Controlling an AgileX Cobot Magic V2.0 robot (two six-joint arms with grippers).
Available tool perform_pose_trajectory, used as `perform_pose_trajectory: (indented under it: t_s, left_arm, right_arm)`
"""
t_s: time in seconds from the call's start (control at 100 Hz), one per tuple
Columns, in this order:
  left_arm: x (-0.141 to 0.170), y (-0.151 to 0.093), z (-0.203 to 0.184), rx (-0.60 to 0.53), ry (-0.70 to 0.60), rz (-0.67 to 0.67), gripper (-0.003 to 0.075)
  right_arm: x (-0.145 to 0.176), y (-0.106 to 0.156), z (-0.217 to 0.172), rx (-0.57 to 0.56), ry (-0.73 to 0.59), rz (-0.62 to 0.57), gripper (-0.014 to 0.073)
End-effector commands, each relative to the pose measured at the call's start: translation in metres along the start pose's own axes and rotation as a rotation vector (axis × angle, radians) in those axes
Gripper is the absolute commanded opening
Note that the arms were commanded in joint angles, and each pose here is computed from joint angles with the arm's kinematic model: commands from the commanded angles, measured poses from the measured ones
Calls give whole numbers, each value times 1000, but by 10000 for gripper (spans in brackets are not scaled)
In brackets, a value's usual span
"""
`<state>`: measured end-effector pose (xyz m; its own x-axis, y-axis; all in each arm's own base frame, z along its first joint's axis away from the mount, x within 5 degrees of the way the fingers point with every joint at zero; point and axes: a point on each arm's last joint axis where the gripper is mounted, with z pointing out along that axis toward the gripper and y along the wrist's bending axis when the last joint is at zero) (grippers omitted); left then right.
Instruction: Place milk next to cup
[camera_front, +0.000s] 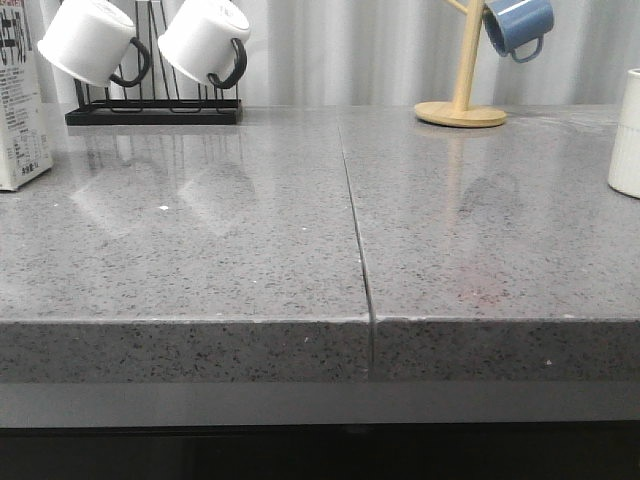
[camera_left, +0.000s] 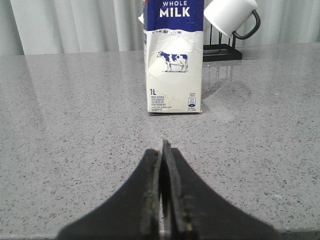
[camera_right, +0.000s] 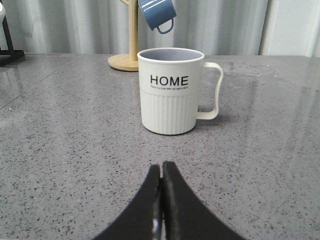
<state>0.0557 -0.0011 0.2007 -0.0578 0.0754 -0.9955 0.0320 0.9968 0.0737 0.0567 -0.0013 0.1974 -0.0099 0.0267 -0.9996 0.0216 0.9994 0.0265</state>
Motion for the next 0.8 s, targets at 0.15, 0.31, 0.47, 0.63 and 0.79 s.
perform_pose_trajectory:
  t_s: [0.15, 0.31, 0.47, 0.63, 0.79]
  left_arm:
    - [7, -1, 0, -1, -58, -3, -21]
    - [7, -1, 0, -1, -58, -3, -21]
    - [7, -1, 0, -1, -58, -3, -21]
    - [7, -1, 0, -1, -58, -3, -20]
    - [7, -1, 0, -1, -58, -3, -20]
  right_arm:
    - [-10, 1, -2, -7, -99, -6, -67]
    - [-11, 1, -2, -7, -99, -6, -67]
    - [-16, 1, -3, -7, -114, -7, -67]
    - [-36, 1, -8, -5, -124, -7, -67]
    - [-50, 1, -15, 2, -62, -6, -67]
